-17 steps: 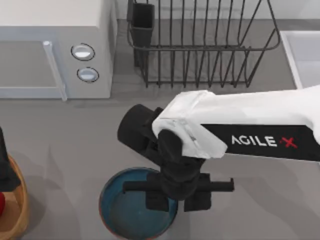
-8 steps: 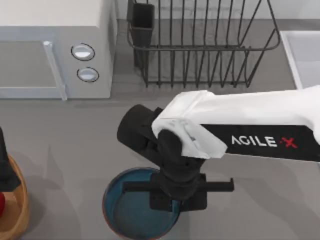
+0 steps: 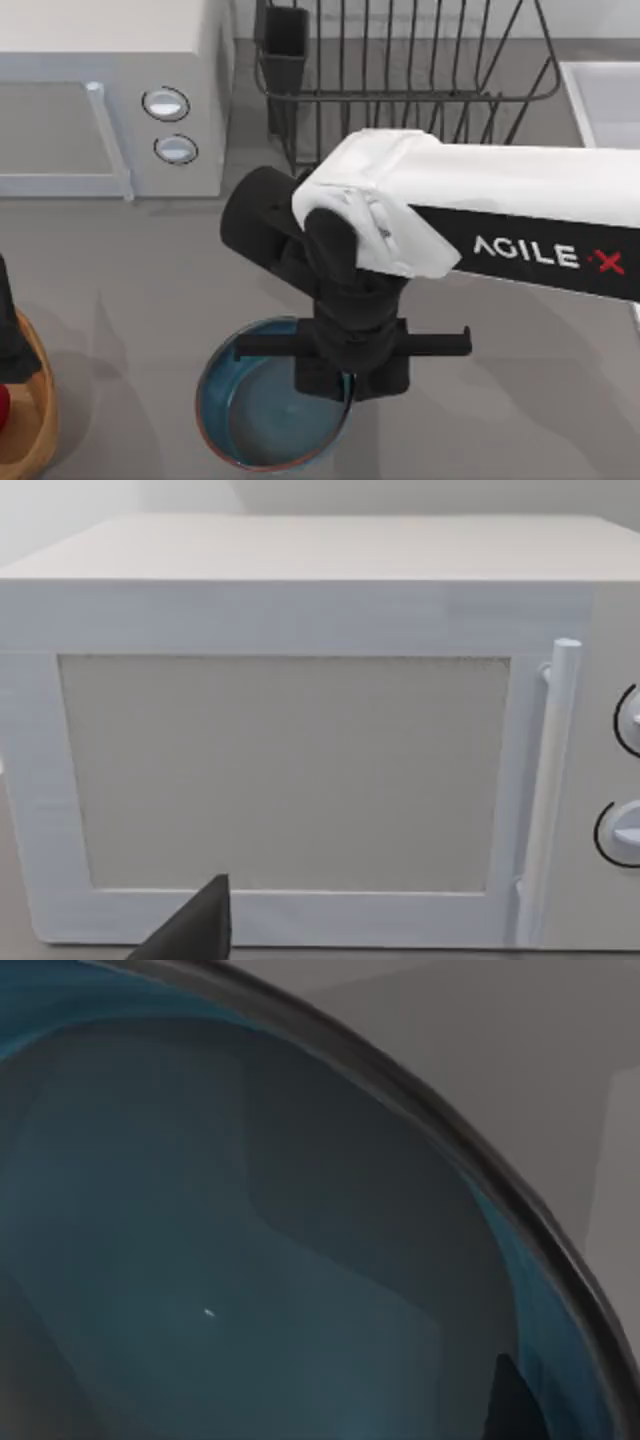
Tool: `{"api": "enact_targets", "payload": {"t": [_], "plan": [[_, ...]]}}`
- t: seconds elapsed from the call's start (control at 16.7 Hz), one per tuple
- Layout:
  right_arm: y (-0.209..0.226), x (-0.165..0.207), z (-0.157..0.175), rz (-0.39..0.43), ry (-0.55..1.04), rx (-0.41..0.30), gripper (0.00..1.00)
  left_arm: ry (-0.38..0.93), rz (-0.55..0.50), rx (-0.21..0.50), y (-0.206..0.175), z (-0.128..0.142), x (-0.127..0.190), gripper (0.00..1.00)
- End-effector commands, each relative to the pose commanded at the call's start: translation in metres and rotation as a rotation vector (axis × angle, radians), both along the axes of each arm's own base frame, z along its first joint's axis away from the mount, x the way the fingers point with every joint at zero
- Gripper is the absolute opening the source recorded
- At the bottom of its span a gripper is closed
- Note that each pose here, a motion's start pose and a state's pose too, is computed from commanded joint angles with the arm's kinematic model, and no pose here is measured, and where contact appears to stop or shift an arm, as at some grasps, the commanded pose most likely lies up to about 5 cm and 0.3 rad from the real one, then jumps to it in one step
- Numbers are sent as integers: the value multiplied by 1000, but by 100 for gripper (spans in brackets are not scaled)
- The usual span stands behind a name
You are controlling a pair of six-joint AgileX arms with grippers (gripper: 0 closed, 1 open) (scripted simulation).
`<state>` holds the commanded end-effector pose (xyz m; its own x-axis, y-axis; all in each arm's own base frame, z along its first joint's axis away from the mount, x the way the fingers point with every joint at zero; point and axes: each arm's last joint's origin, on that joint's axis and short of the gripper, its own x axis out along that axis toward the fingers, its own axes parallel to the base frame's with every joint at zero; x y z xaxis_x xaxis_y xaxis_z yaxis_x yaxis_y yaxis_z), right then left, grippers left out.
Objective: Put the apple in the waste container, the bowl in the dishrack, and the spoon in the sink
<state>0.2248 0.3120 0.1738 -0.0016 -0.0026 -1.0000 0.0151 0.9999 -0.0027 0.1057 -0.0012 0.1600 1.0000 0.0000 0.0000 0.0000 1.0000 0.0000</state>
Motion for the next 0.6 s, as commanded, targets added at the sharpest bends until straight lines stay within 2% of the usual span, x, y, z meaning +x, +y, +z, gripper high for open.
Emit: {"api": "enact_targets", "payload": {"t": [0.3, 0.6], "plan": [[-4, -2, 53, 3, -1, 1, 0, 0, 0, 0, 0, 0, 0, 100], [-3, -3, 55, 6, -4, 3, 0, 0, 0, 0, 0, 0, 0, 100]]}}
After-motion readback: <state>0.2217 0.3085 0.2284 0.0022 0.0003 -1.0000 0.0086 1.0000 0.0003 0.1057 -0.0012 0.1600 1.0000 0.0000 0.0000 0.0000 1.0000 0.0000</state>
